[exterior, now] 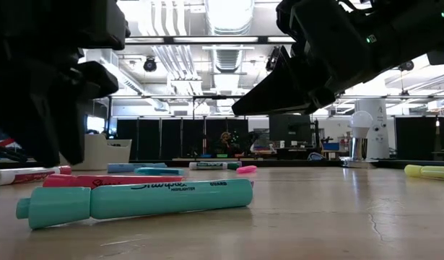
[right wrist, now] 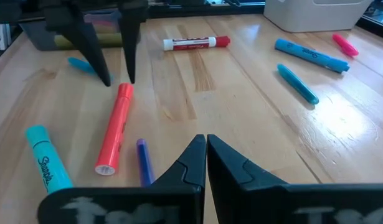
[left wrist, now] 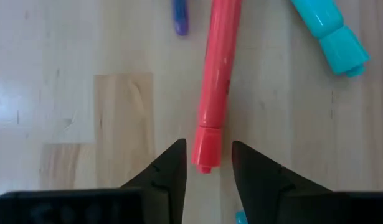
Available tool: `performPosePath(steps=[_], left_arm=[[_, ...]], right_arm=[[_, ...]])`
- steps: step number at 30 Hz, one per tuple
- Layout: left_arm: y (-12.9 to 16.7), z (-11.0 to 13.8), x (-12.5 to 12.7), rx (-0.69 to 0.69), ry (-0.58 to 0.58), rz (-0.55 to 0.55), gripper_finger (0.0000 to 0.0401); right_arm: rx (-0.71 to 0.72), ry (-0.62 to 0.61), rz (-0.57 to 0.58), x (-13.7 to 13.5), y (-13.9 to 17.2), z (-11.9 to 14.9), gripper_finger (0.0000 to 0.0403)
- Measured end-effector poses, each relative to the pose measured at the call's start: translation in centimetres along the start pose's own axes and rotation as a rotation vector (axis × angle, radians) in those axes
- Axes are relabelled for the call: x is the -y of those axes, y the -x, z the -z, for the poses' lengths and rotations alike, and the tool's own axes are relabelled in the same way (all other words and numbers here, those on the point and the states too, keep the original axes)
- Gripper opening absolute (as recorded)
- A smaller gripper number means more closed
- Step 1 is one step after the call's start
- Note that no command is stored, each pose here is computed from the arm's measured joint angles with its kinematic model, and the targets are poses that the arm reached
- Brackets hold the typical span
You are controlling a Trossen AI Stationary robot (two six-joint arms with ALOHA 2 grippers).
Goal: Pick & Place Markers
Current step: Put the red marker pen into the black bin
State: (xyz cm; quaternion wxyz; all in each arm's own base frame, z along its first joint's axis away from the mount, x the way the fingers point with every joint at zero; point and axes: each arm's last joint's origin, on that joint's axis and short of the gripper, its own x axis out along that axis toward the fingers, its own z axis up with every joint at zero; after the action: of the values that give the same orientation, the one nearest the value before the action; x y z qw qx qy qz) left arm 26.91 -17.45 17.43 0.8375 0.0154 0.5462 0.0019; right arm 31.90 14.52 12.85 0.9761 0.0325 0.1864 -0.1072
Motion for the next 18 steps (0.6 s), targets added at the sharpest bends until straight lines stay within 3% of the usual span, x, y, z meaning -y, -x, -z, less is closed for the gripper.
performPosePath(steps=[18], left_arm=[[-1.2, 0.1, 0.3, 0.015, -0.040, 0.032, 0.0122]], right_arm=[[0.000, -0.001, -0.001, 0.0, 0.0, 0.0, 0.0009]])
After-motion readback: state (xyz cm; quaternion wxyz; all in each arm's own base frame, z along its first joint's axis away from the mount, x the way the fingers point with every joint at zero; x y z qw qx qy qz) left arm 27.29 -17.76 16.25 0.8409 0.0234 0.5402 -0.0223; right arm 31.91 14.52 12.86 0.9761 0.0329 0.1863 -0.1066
